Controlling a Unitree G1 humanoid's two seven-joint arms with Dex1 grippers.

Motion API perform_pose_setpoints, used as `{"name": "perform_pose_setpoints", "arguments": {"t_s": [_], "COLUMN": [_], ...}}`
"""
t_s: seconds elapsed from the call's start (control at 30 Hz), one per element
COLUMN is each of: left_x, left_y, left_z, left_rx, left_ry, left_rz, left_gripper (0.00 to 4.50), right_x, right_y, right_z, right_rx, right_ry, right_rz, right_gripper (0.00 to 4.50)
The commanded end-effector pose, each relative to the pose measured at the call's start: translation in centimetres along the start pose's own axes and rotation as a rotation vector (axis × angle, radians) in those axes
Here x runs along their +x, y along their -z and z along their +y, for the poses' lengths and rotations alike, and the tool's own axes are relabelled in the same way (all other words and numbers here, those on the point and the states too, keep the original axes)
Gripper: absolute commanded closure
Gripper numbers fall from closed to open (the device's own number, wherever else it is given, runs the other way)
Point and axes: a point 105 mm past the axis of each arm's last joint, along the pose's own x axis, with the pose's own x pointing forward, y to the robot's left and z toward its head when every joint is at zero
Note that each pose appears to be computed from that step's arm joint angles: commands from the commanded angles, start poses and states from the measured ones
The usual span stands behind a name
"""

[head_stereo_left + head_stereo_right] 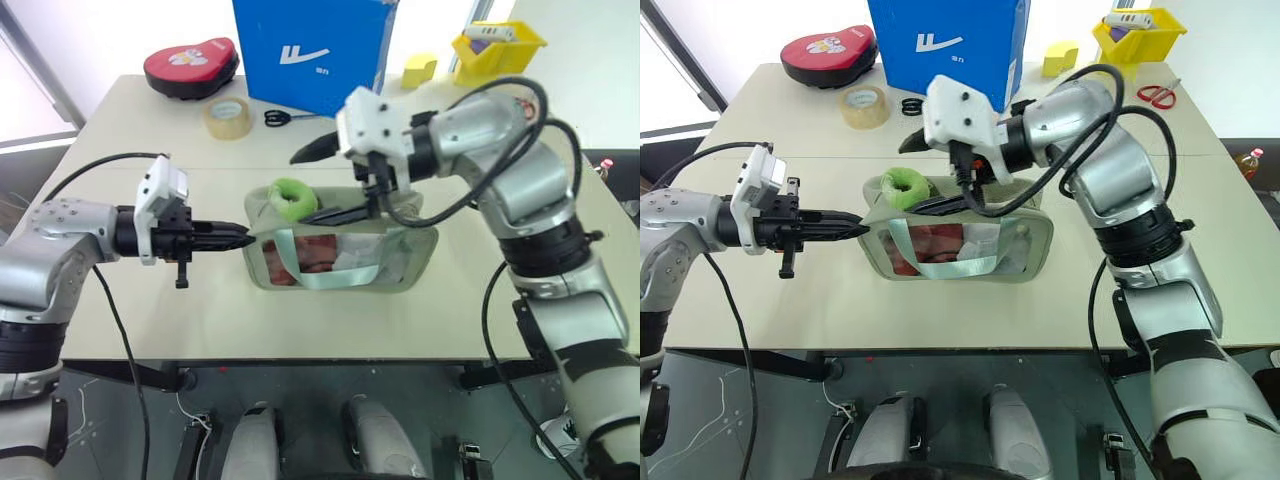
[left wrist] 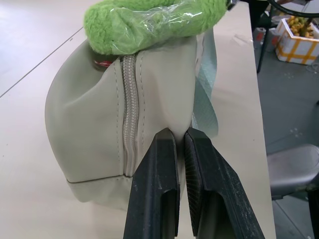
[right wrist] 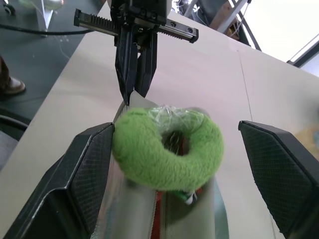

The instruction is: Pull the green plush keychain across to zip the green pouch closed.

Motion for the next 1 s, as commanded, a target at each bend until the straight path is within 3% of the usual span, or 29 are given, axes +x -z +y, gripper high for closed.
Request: {"name": "perform_pose_setpoints", "arguments": {"t_s": [0.03,0.23,0.47,1.0], "left_x": [0.0,0.1,0.0,-0.7], "left_y": [-0.1,0.1,0.4,1.5], "left_z": [-0.2,-0.2,-0.1,0.2], "left_rx": [0.016,0.013,0.008,-0.026], "left_ry": [-0.002,-0.002,-0.010,-0.070], "left_rz": [0.014,0.018,0.025,0.033], "left_gripper": [4.50,4.50,4.50,4.50], "right_x": [-0.1,-0.7,-2.0,-12.5], "right_y": [-0.4,-0.2,0.7,5.6], "right_z": [-0.7,-0.2,-0.9,-1.0], "right_rx": [-0.036,-0.034,-0.009,0.103], "right_ry": [0.023,-0.008,0.032,0.271], "right_rz": [0.020,0.032,0.067,0.287], "right_gripper": [1.27,4.33,4.42,4.42]}}
